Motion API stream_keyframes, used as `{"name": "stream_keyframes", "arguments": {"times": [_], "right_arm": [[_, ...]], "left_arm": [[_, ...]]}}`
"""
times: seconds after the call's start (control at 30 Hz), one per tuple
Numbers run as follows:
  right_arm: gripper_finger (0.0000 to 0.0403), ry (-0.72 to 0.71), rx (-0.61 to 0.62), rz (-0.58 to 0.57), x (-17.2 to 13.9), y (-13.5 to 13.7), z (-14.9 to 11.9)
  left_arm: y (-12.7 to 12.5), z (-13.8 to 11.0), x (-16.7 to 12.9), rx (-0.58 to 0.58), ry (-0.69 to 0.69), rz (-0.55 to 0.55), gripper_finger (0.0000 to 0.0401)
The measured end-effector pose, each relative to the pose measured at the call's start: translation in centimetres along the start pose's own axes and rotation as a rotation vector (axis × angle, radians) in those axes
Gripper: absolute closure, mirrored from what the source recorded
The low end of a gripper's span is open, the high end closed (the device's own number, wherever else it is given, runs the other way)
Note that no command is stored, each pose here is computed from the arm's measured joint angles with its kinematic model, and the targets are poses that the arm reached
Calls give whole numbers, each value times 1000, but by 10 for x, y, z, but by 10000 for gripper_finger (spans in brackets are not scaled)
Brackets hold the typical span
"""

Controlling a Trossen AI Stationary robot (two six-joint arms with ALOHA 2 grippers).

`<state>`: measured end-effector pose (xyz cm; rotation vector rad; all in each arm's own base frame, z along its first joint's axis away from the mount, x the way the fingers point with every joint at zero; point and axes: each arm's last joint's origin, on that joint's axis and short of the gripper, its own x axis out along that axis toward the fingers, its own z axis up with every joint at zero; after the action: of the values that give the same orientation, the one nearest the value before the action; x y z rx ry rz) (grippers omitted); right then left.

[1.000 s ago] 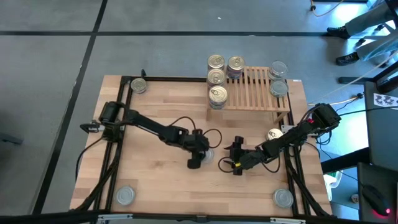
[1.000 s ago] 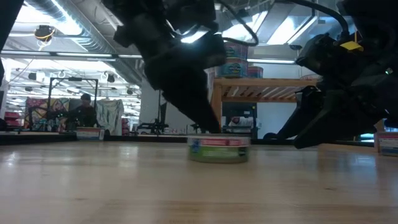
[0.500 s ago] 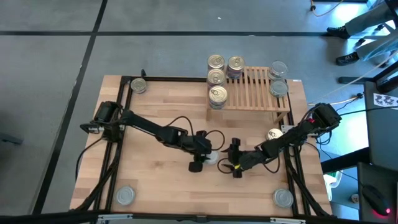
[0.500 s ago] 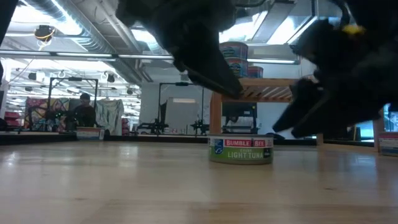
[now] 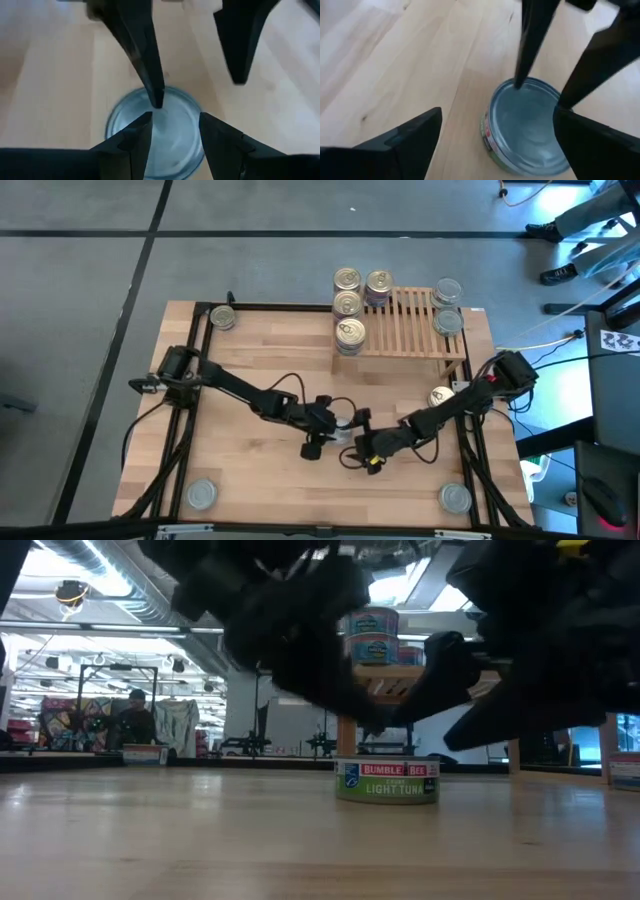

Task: Stack canned seafood by type on shelf
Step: Stack the green tuna can on top of the green tuna can on the shelf

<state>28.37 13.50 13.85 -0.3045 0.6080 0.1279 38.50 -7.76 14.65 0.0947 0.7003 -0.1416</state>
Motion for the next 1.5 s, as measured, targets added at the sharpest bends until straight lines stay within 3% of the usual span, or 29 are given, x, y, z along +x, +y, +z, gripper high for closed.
{"name": "stream_keyframes", "arguments": {"times": [0.23,0.47,0.93,1.5], "right_arm": [[43,-16,-7,-9,10,1,1],[45,1,-34,-16,9,1,-1],[45,96,-244,-118,9,-2,-9],[45,183,-571,-249,23,0,-22]], "left_arm": [[3,-15,18,45,51,5,239],[10,-27,27,15,78,6,239],[30,-77,18,-297,-142,-15,240],[44,-87,12,-518,-198,-27,240]]}}
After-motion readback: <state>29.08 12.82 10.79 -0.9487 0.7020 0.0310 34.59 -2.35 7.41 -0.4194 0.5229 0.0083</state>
